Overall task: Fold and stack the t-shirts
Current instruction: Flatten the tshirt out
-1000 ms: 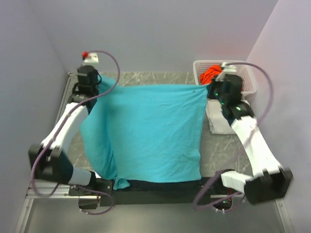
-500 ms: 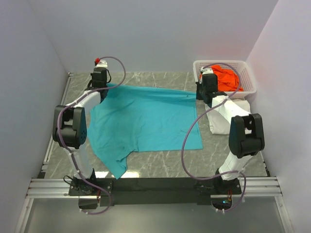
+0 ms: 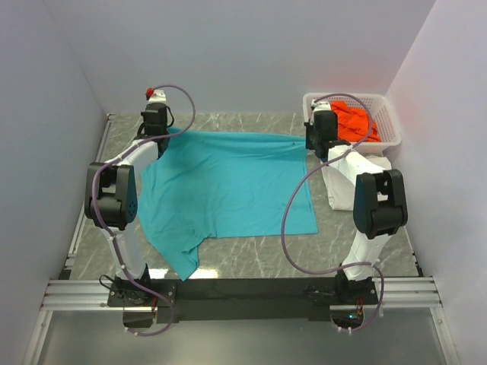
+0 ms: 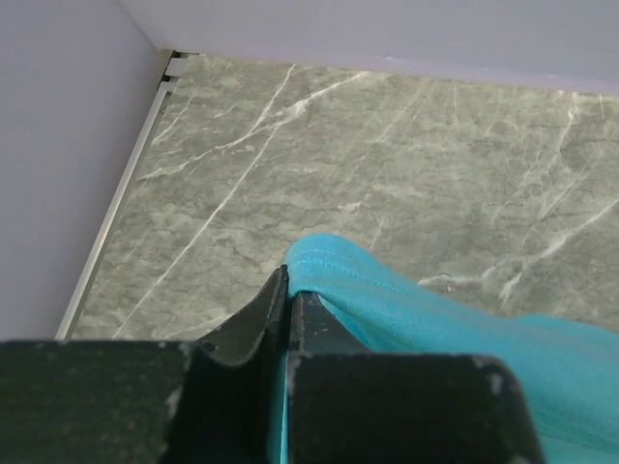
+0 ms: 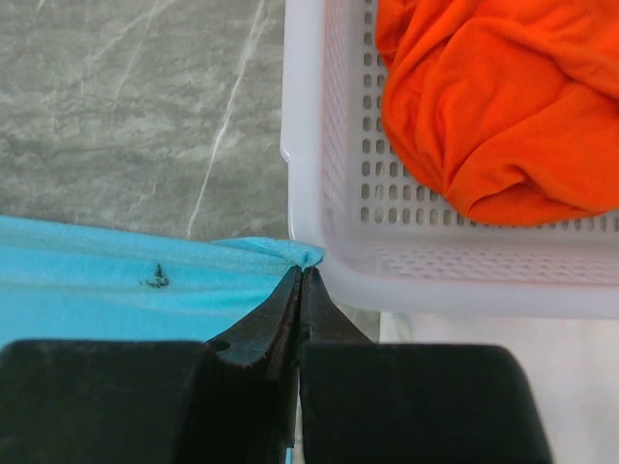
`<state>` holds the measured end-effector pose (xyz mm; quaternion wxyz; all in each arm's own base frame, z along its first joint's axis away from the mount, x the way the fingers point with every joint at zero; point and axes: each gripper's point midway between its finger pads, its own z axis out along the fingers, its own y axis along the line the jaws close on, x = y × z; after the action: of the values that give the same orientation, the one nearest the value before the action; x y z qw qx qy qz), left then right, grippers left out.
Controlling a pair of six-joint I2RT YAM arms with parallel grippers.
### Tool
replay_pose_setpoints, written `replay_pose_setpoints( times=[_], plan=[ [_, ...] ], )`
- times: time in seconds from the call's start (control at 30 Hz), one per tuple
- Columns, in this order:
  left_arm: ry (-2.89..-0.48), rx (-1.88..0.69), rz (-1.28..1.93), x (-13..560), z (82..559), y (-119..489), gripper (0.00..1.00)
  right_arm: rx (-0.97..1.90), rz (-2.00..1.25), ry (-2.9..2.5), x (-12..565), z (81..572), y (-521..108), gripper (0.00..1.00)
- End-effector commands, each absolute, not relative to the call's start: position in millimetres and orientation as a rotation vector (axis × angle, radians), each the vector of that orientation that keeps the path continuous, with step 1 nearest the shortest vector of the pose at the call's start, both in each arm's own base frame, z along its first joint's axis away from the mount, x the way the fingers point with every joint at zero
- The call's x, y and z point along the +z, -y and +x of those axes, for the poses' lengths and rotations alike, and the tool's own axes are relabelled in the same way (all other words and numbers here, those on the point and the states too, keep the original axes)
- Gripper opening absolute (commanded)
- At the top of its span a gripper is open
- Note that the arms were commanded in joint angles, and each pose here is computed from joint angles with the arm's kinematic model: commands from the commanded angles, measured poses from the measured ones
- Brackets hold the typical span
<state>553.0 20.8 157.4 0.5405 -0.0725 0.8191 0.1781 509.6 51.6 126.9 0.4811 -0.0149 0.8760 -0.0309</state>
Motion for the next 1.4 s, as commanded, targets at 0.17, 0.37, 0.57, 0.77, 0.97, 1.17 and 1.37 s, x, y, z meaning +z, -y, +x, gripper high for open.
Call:
replay_pose_setpoints(
  times=[0.17, 0.37, 0.57, 0.77, 0.97, 1.17, 1.37],
  plan=[
    [-1.835, 0.422, -0.314, 203.7, 545.7, -44.2, 0.04, -0.144, -0.099, -1.993, 163.2, 547.0, -46.3, 0.0],
    [-1.877, 0.417, -0.319, 202.6, 532.8, -47.4, 0.04, -0.132, -0.087, -1.993, 160.7, 541.3, -47.8, 0.0],
    [-1.946, 0.367, -0.32, 205.5, 518.5, -40.0, 0.06, -0.154, -0.08, -1.995, 166.4, 538.1, -43.9, 0.0],
    [-2.019, 0.339, -0.312, 204.9, 506.0, -34.0, 0.06, -0.175, -0.062, -1.981, 175.5, 535.6, -40.8, 0.0],
    [-2.069, 0.274, -0.319, 204.1, 494.5, -25.0, 0.07, -0.19, -0.066, -1.983, 175.0, 532.0, -39.4, 0.0],
    [-2.047, 0.331, -0.332, 201.1, 510.8, -32.5, 0.07, -0.164, -0.048, -1.97, 179.0, 536.4, -47.0, 0.0],
    [-1.985, 0.334, -0.347, 191.8, 547.6, -32.9, 0.07, -0.193, 0.002, -1.939, 180.9, 553.9, -43.7, 0.0]
  ],
)
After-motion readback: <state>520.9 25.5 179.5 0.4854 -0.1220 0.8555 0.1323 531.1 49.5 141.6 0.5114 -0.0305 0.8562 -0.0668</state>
